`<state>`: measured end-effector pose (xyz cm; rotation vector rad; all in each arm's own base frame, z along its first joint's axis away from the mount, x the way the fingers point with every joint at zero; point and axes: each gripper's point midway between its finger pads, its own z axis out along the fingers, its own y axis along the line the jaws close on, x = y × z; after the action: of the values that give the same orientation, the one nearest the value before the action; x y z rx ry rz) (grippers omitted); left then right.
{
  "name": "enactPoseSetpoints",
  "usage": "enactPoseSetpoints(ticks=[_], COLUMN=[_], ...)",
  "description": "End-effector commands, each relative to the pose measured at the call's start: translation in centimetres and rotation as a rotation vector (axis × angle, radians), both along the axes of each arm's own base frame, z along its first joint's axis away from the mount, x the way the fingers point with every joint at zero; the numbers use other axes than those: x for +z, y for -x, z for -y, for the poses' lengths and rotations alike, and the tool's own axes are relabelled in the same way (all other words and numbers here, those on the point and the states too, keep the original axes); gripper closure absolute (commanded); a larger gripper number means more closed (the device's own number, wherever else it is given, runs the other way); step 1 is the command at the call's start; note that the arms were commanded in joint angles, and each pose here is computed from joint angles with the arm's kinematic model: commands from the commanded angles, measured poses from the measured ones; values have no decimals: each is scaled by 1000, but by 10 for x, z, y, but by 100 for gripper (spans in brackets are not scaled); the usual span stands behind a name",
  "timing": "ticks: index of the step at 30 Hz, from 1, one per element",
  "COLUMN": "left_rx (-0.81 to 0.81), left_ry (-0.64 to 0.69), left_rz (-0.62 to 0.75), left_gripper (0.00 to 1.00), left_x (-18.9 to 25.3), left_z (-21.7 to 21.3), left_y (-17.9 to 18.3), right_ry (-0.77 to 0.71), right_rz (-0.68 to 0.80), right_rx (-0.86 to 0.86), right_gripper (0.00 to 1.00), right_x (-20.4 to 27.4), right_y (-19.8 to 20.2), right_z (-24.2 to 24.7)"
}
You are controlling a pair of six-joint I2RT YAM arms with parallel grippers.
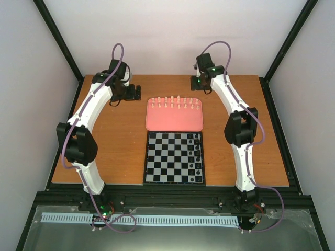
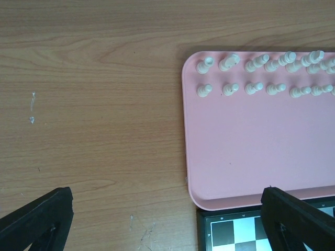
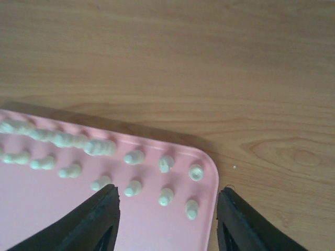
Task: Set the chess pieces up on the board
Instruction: Pick up the chess piece from the storage box.
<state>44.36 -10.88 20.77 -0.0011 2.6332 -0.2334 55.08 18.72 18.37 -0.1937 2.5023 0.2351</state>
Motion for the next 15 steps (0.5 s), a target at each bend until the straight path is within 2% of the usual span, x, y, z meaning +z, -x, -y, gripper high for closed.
enactPoseSetpoints(ticks=[1, 6, 11, 15], left_rx=[6, 1, -2, -4], left_ry=[20, 11, 30, 45], left_rz=[-14, -36, -48, -47], left_gripper=[0, 0, 0, 0], left_x=[-5, -14, -19, -21], left_z=[1, 1, 4, 7], left_y=[-1, -2, -3, -3], right_ry=[41, 78, 82, 85], right_rz=[-43, -86, -157, -161], right_rx=[-6, -8, -9, -29], right_gripper=[50, 55, 56, 56], right_x=[-19, -38, -63, -74], right_y=[0, -1, 6, 1], right_z=[5, 12, 12, 13])
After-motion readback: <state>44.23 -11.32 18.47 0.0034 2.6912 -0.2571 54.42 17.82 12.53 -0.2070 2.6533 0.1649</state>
